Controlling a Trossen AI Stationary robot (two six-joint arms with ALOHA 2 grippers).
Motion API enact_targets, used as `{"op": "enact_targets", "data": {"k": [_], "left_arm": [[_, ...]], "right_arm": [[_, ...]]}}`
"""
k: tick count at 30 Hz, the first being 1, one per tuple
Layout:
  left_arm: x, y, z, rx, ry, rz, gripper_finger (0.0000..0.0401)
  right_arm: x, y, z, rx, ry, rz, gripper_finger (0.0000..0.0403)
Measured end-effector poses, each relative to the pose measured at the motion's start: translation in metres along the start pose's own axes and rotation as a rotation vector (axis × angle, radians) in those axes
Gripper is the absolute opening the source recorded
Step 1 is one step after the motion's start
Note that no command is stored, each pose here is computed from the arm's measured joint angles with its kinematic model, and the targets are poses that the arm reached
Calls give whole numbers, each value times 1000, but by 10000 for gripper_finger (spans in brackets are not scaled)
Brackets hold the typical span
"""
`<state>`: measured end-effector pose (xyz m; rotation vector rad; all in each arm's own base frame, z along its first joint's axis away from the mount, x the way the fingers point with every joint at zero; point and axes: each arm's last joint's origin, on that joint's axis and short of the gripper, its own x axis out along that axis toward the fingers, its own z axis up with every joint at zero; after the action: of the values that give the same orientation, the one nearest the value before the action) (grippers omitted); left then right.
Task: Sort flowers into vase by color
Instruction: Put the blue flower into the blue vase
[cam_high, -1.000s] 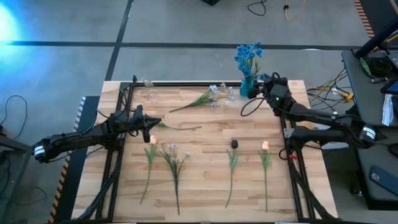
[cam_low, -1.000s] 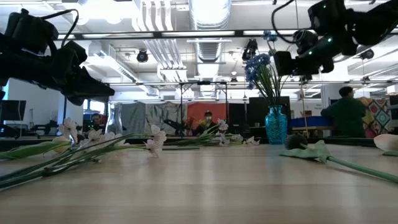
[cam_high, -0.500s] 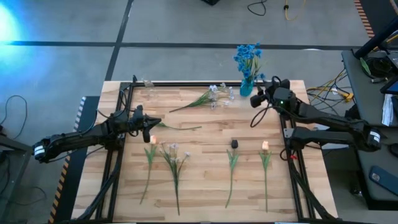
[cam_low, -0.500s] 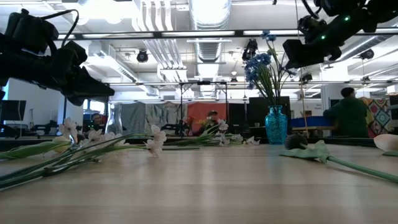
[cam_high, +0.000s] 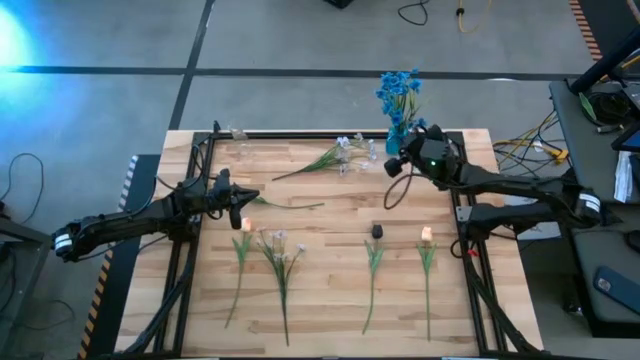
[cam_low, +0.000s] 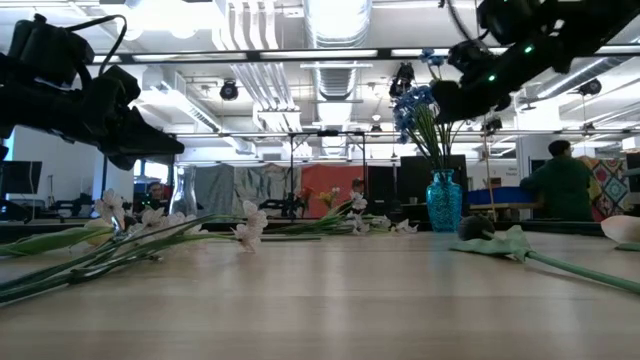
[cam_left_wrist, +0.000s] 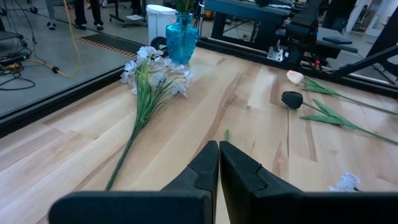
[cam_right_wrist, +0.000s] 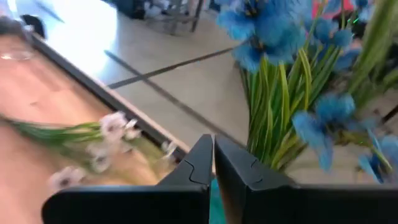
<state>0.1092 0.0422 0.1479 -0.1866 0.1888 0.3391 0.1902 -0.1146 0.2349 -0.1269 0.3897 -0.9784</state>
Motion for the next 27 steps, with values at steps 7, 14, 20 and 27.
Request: {"op": "enact_targets", "data": {"k": [7,14,20,27], "left_arm": [[0,0,0,0,0,0,0],[0,0,0,0,0,4,0],[0,0,0,0,1,4,0],[0,0,0,0,2,3,0]], "right_arm": [[33,-12,4,-11,62,-136,9],[47,-25,13,-1,90,-242,9],[44,-31,26,-20,71,-251,9],[27,-35,42,0,58,-185,9]]}}
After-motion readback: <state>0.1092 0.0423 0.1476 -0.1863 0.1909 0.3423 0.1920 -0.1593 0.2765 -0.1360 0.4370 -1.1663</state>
